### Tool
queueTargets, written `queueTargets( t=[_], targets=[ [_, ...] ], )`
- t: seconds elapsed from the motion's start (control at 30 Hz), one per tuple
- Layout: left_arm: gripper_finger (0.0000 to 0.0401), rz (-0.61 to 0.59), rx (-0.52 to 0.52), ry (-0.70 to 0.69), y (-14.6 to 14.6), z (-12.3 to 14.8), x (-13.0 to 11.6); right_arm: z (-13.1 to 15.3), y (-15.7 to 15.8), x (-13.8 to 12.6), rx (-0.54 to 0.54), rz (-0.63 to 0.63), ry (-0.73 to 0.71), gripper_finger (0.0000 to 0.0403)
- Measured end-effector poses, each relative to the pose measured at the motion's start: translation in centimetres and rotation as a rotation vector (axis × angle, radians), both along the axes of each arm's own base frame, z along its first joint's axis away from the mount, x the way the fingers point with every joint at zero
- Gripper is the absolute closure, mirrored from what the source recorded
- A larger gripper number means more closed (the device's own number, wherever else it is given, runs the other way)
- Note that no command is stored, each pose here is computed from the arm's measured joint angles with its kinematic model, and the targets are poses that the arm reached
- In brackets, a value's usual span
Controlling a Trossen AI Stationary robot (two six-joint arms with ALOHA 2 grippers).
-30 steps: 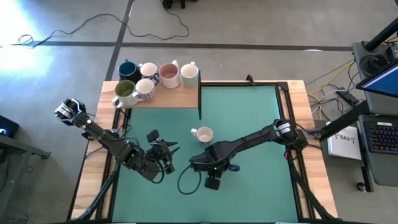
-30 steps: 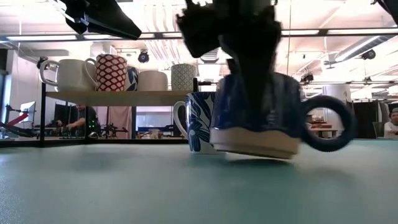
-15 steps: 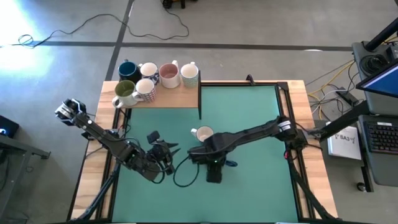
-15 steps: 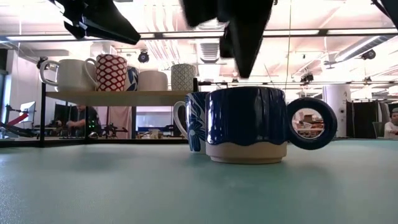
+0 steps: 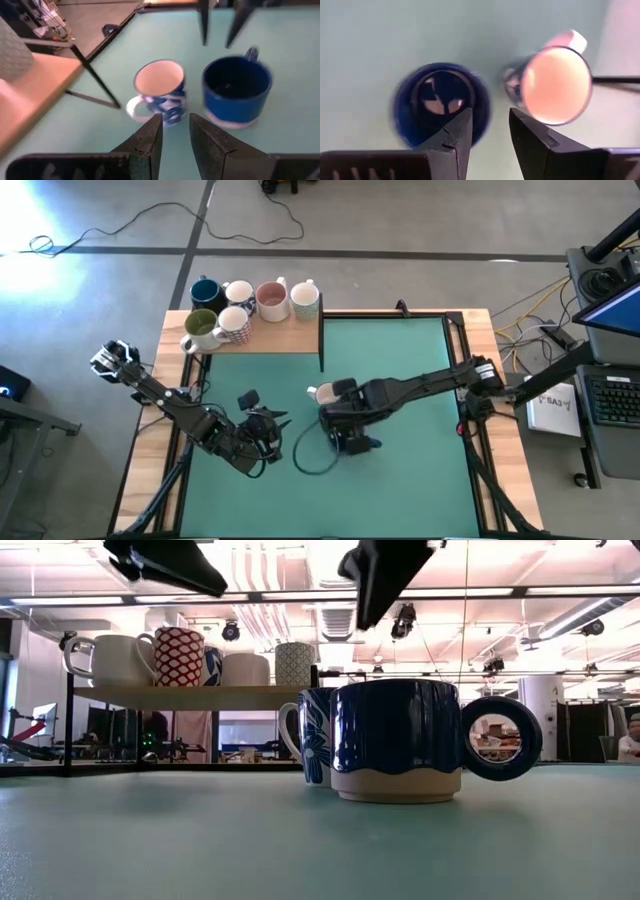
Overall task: Place coffee mugs
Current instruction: Put the white blue patterned mug on the shelf
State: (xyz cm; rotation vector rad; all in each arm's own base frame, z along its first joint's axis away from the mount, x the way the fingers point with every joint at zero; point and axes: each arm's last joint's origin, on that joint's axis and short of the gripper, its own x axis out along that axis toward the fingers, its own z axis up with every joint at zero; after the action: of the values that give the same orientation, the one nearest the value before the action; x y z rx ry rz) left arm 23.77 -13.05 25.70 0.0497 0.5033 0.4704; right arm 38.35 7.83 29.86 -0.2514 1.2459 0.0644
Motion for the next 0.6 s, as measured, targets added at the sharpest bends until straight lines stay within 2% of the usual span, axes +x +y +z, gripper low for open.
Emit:
queueTargets(
  t=[0.17, 0.3, 0.4, 0.5, 0.6],
  targets=[
    [0.0322, 0.022, 0.092, 0.17, 0.7, 2.7, -1.1, -0.5, -3.0, 0.4, 0.036, -0.161, -0.024, 0.0271],
    [0.0322, 0.081, 0.09, 0.221, 1.4, 5.9, -2.2, -0.8, -4.5, 0.7, 0.051, -0.22, -0.058, 0.0259],
    [0.0322, 0.156, 0.077, 0.158, 1.8, 7.7, -2.5, -1.6, -5.2, 0.8, 0.084, -0.21, -0.061, 0.0253],
    [0.0322, 0.195, 0.139, 0.115, 2.1, 8.7, -2.8, -2.5, -5.8, 0.8, 0.144, -0.165, -0.037, 0.0248],
    [0.0322, 0.181, 0.21, 0.128, 2.2, 9.2, -2.9, -3.2, -6.1, 0.7, 0.171, -0.116, -0.023, 0.0246]
  ],
)
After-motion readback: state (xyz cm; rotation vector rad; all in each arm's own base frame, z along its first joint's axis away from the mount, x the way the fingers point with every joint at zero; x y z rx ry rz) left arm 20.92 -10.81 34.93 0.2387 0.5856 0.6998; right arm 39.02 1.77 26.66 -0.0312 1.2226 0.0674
